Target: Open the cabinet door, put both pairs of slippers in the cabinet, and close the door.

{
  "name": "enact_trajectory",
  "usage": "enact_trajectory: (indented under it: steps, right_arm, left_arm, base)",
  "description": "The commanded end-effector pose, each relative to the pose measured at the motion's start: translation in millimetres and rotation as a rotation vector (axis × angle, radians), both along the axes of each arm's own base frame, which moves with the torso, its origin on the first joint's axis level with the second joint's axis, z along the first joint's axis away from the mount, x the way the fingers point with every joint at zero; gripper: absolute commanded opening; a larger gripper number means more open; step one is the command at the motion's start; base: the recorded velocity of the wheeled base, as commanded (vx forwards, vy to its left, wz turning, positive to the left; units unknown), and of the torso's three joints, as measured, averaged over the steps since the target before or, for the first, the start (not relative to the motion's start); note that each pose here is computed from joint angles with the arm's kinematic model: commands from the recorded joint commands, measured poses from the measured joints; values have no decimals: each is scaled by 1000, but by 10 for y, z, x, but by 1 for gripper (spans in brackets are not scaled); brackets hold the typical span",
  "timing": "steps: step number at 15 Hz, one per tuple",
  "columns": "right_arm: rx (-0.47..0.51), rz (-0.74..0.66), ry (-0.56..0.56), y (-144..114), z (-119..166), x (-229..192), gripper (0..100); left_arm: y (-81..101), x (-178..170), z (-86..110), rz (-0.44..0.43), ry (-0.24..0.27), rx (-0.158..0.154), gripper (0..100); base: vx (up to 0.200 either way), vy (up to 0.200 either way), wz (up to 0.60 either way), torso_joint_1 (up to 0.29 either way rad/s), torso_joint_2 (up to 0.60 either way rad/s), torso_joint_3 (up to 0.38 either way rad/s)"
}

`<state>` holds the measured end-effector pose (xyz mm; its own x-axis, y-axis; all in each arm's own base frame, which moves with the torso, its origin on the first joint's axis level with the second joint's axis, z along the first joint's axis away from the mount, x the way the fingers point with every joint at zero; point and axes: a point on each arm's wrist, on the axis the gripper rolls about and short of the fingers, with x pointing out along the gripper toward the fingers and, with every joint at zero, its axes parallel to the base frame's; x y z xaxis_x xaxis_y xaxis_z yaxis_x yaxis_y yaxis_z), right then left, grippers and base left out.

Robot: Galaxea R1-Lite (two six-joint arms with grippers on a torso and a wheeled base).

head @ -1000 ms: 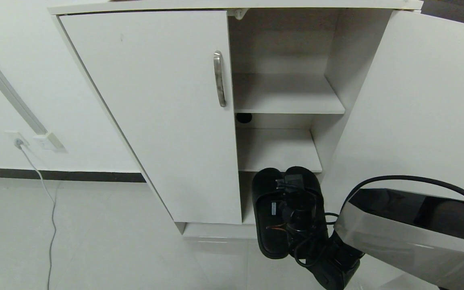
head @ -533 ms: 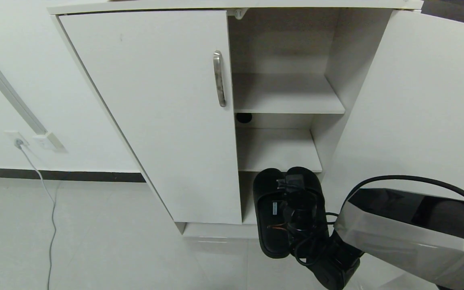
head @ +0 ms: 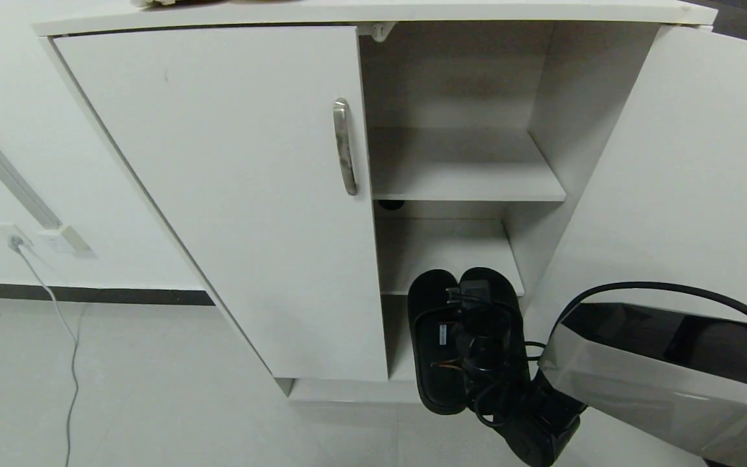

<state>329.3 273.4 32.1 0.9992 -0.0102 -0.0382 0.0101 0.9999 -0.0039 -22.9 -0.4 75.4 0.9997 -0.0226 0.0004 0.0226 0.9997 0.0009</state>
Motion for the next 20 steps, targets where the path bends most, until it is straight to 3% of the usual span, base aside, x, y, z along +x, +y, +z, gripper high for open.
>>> enact_trajectory:
  steps: [1,11,20]
  right_arm:
    - [1,0,-1,0,6,-2,0]
    - [4,-45,-10,-125,33,228,0]
    - [-6,-51,-18,27,119,673,0]
  left_arm:
    - [0,1,1,1,0,-1,0]
    - [1,1,1,3,0,-2,0]
    - [1,1,1,6,1,-4,0]
  base:
    - [200,0,0,2,2,2]
    - [0,0,0,0,0,0]
    - [0,0,0,0,0,0]
